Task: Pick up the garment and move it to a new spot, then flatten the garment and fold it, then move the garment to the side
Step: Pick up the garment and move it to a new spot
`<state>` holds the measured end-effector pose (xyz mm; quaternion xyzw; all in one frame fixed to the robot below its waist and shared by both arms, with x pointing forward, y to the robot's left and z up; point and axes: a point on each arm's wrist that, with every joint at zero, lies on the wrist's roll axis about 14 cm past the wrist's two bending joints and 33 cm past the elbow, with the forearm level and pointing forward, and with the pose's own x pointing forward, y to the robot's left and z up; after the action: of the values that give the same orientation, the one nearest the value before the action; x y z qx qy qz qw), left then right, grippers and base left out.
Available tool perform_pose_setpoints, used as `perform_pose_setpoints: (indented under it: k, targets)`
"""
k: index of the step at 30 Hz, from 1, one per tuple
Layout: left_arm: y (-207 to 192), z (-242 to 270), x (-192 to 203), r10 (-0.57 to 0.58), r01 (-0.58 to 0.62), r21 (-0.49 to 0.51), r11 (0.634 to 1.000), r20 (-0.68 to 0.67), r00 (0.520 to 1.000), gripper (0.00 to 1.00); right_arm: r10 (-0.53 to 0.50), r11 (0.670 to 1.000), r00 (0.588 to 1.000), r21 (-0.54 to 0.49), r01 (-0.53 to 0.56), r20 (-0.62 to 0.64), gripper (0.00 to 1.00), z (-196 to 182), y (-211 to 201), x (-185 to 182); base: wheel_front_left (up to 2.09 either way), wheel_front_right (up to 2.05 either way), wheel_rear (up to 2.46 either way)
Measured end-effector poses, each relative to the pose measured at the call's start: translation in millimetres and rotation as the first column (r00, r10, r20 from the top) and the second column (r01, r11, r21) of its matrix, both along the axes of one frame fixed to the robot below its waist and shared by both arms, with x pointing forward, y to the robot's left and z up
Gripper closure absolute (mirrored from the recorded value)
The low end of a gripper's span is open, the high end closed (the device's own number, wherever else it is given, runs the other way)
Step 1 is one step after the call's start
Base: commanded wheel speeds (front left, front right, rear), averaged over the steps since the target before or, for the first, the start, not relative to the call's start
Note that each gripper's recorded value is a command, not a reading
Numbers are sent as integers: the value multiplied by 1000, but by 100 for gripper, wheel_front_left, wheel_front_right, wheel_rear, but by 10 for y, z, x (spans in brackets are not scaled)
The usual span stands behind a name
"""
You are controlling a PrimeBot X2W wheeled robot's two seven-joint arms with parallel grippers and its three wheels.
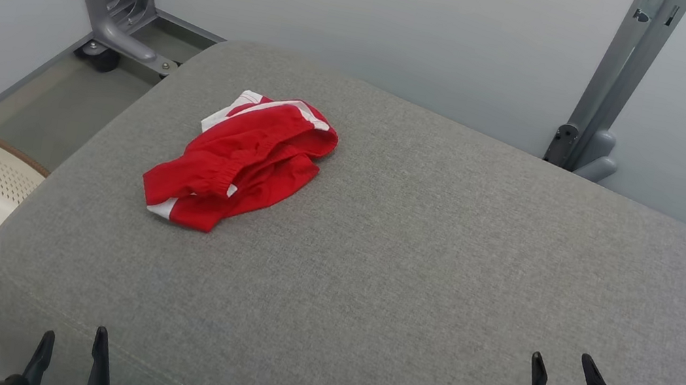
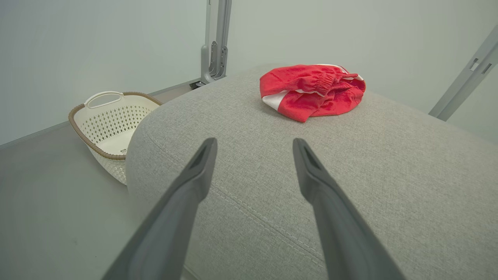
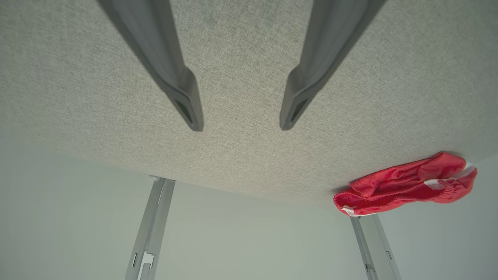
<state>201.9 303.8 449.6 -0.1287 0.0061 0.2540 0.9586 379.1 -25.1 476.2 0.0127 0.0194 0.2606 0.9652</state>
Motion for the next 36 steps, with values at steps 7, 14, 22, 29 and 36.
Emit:
perform_pose_setpoints:
  k: [7,14,22,29,36]
  targets:
    - [-38,176,335,-55,55,16,998,43,998,0,-16,1000,1000,-6,16,-4,0,-41,-68,78,0,0,0]
    - [-184,411,1236,-189,189,6,982,90,978,0,-4,999,997,-39,7,76,0,82,-185,531,0,0,0]
    - [-22,82,2122,-256,259,12,966,-130,958,0,-19,998,1000,-52,19,13,0,-311,-366,879,0,0,0]
    - [239,-617,2318,-195,199,-33,979,-415,889,9,-66,997,996,-51,63,-62,0,-666,-565,983,0,0,0]
    - [118,-892,2489,-243,261,-27,965,-468,850,100,-176,984,979,-36,174,-104,0,-742,-870,880,0,0,0]
